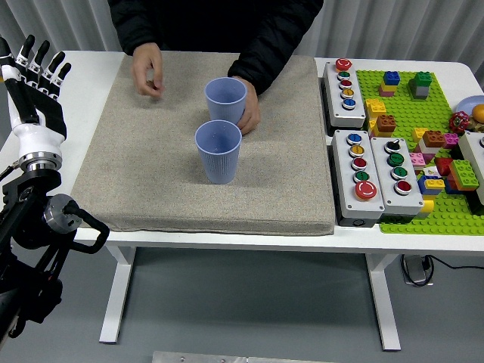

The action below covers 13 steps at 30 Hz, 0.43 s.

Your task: Pick cup pour cup place

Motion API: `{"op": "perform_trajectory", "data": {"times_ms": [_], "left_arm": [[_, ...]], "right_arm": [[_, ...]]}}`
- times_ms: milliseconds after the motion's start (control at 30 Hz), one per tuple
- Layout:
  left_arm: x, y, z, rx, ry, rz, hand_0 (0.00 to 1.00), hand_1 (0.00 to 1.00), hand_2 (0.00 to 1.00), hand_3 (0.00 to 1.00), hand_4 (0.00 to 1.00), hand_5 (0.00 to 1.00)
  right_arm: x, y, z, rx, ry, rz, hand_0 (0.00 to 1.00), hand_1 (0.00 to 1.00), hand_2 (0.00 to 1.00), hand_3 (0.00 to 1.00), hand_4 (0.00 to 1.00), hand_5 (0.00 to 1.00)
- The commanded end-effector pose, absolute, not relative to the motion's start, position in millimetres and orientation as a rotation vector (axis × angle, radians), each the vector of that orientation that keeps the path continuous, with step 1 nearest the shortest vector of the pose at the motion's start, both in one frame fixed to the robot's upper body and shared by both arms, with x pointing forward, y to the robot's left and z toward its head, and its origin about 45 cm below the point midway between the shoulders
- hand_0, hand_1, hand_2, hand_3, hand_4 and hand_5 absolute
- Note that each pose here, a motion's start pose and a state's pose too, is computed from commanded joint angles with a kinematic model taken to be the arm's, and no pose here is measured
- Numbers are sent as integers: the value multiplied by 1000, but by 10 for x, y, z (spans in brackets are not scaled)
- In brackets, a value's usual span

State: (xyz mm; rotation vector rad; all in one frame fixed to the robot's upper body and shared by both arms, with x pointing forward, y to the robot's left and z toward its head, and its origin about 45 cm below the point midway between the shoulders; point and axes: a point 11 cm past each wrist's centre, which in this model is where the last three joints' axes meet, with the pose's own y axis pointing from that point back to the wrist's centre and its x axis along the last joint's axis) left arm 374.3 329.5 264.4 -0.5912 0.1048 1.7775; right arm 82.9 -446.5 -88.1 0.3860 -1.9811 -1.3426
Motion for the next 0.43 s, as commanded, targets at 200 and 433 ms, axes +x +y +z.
{"op": "perform_trajectory", "data": {"times_ms": [200,433], "left_arm": [[3724,3292,2640,-584,100,1774,752,763,868,885,866,998],[3698,3293,2596,-573,108,1778,751,763,868,885,869,998]], "right_arm": [[769,-4451,-897,380,-1964,-1349,670,608,550,547,2,139],[723,-4443,-909,377,-1953,-1353,669,608,550,547,2,142]]}}
